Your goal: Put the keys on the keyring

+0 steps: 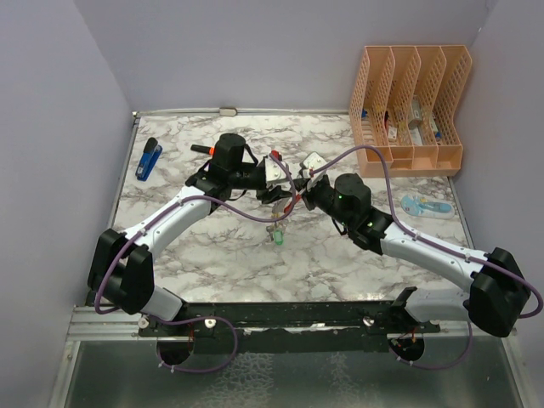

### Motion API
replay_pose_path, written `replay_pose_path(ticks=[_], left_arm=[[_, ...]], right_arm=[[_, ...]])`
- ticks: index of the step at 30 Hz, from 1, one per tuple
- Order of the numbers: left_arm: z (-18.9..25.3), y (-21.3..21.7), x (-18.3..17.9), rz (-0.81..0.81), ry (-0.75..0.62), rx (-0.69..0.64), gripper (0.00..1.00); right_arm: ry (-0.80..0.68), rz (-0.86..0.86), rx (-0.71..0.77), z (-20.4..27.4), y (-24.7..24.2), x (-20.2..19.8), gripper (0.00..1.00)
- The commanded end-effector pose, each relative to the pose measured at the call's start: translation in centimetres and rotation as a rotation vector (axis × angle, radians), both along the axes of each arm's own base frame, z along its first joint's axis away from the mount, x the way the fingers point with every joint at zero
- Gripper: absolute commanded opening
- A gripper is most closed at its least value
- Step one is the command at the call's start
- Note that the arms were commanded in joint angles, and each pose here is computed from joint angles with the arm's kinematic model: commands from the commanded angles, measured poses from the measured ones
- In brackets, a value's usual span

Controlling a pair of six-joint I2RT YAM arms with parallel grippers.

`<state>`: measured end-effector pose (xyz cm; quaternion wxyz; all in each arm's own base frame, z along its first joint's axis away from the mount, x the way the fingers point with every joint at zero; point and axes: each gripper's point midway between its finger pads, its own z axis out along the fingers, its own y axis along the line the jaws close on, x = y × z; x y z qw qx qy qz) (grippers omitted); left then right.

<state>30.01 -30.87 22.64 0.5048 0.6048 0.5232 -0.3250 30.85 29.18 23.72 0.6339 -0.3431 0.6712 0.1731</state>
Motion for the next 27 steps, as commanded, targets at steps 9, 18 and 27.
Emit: replay_pose_path(ticks=[9, 18, 27], left_arm=[[0.0, -0.4, -0.5, 0.018, 0.029, -0.021, 0.57], [-0.5, -0.4, -0.3, 0.038, 0.046, -0.022, 0.57], [-0.6, -0.5, -0.6, 0.028, 0.057, -0.022, 0.5]], right_arm=[[-0.06, -0.04, 0.074, 3.7, -0.3, 0.7, 0.01], [-0.06, -0.044, 0.078, 3.9, -0.3, 0.7, 0.01], [-0.061, -0.044, 0.083, 4.0, -0.3, 0.7, 0.01]])
